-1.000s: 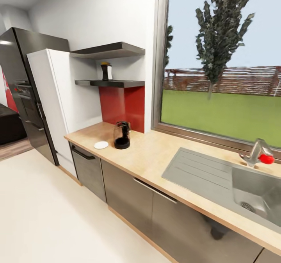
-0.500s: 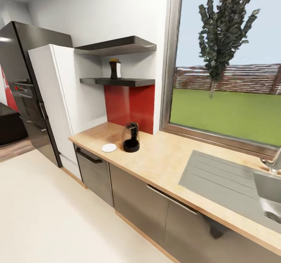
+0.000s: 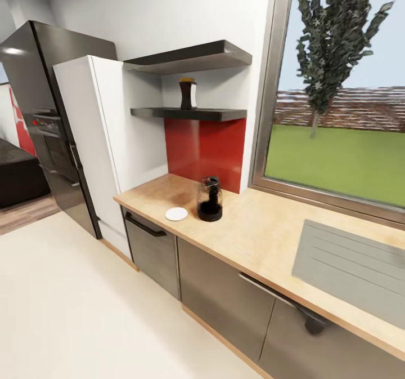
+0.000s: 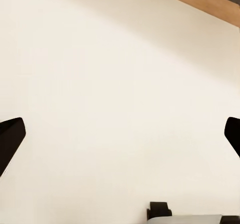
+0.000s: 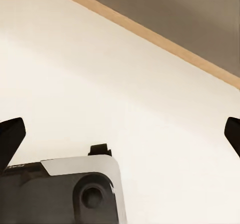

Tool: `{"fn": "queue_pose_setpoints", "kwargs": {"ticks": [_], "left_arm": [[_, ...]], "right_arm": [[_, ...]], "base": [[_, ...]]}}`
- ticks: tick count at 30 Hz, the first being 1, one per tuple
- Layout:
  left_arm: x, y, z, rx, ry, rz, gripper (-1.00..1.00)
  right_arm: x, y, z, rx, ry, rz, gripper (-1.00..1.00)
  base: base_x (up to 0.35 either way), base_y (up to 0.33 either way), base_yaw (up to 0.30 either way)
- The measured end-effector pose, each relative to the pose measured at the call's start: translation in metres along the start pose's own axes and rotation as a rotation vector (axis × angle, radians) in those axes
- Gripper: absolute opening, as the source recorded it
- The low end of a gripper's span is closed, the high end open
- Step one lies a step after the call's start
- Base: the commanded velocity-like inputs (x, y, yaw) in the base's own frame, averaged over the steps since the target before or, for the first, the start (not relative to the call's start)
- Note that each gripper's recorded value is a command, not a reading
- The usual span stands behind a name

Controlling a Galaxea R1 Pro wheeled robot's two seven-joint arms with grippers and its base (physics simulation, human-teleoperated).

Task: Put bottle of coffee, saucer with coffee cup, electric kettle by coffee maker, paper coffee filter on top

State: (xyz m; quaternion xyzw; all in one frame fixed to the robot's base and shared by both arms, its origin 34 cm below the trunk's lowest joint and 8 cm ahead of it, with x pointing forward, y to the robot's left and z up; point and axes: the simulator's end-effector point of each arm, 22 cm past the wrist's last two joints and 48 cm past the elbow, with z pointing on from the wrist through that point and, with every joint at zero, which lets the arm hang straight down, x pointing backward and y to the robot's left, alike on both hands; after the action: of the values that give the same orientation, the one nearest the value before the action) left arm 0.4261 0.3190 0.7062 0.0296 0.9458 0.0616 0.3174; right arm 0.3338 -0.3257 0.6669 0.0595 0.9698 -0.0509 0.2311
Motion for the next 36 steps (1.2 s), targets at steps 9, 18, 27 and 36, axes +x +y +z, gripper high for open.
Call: {"fn": "queue_pose_setpoints", "kwargs": {"ticks": [9, 18, 27, 36], "left_arm": [[0.006, 0.000, 0.001, 0.001, 0.014, 0.002, 1.00], [0.012, -0.001, 0.002, 0.003, 0.028, 0.003, 1.00], [0.018, -0.002, 0.003, 0.004, 0.041, 0.004, 1.00], [0.024, -0.003, 0.003, 0.005, 0.056, 0.006, 1.00]], "right_arm": [[0.006, 0.000, 0.001, 0.001, 0.013, -0.001, 1.00], [0.011, 0.000, 0.001, 0.002, 0.027, -0.003, 1.00], [0.017, -0.001, 0.002, 0.003, 0.041, -0.005, 1.00], [0.023, -0.001, 0.002, 0.002, 0.055, -0.007, 1.00]], "base": [[0.149, 0.313, 0.015], [0.202, 0.292, 0.000], [0.242, 0.251, 0.000], [0.238, 0.261, -0.006]]}}
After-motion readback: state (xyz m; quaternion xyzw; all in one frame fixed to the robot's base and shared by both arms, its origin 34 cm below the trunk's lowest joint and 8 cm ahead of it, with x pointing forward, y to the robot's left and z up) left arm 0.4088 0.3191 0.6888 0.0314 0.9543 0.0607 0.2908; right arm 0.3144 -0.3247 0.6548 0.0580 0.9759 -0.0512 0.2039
